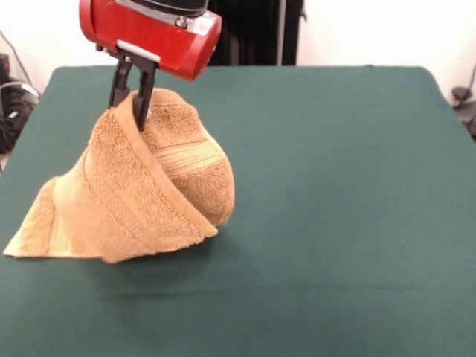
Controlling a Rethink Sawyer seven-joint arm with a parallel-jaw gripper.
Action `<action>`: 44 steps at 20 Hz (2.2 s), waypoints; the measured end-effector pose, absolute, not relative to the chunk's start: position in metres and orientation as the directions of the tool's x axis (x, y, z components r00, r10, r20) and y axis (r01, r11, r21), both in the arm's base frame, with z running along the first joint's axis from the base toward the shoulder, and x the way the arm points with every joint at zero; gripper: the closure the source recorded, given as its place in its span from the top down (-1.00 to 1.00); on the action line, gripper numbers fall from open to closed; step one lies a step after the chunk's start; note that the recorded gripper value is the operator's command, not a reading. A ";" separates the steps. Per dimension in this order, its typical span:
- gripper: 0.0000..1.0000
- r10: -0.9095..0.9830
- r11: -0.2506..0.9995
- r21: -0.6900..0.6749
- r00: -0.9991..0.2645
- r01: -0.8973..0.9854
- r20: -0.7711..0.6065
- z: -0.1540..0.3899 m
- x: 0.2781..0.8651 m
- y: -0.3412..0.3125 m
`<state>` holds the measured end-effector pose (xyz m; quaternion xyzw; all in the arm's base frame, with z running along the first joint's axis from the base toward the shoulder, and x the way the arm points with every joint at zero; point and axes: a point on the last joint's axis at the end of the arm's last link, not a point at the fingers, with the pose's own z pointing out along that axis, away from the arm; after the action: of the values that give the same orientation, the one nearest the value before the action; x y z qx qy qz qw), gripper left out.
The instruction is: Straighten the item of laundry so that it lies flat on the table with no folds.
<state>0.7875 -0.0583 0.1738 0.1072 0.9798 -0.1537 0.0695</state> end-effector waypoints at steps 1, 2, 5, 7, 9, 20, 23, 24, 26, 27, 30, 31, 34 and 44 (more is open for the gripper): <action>-1.00 0.190 0.927 -0.294 -0.968 0.232 -0.166 0.176 0.793 -0.058; -1.00 0.191 0.926 -0.297 -0.968 0.233 -0.166 0.177 0.797 -0.057; -1.00 0.192 0.923 -0.305 -0.967 0.236 -0.168 0.178 0.805 -0.054; -1.00 0.193 0.920 -0.312 -0.966 0.239 -0.174 0.178 0.809 -0.051; -1.00 0.194 0.918 -0.313 -0.964 0.244 -0.180 0.177 0.811 -0.048; -1.00 0.273 0.882 -0.335 -0.940 0.330 -0.205 0.155 0.813 -0.039; -1.00 0.276 0.882 -0.336 -0.940 0.331 -0.201 0.150 0.812 -0.038; -1.00 0.275 0.882 -0.337 -0.941 0.329 -0.198 0.147 0.812 -0.038; -1.00 0.273 0.882 -0.339 -0.942 0.327 -0.197 0.144 0.813 -0.038; -1.00 0.272 0.883 -0.339 -0.942 0.325 -0.196 0.142 0.814 -0.038; -1.00 0.268 0.883 -0.339 -0.942 0.323 -0.202 0.141 0.817 -0.037; -1.00 0.267 0.884 -0.339 -0.942 0.323 -0.203 0.141 0.818 -0.037; -1.00 0.262 0.884 -0.339 -0.942 0.321 -0.209 0.139 0.822 -0.036; -1.00 0.241 0.888 -0.338 -0.942 0.311 -0.232 0.132 0.837 -0.031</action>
<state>0.8369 -0.0310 0.1320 0.1426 0.9673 -0.1884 0.0919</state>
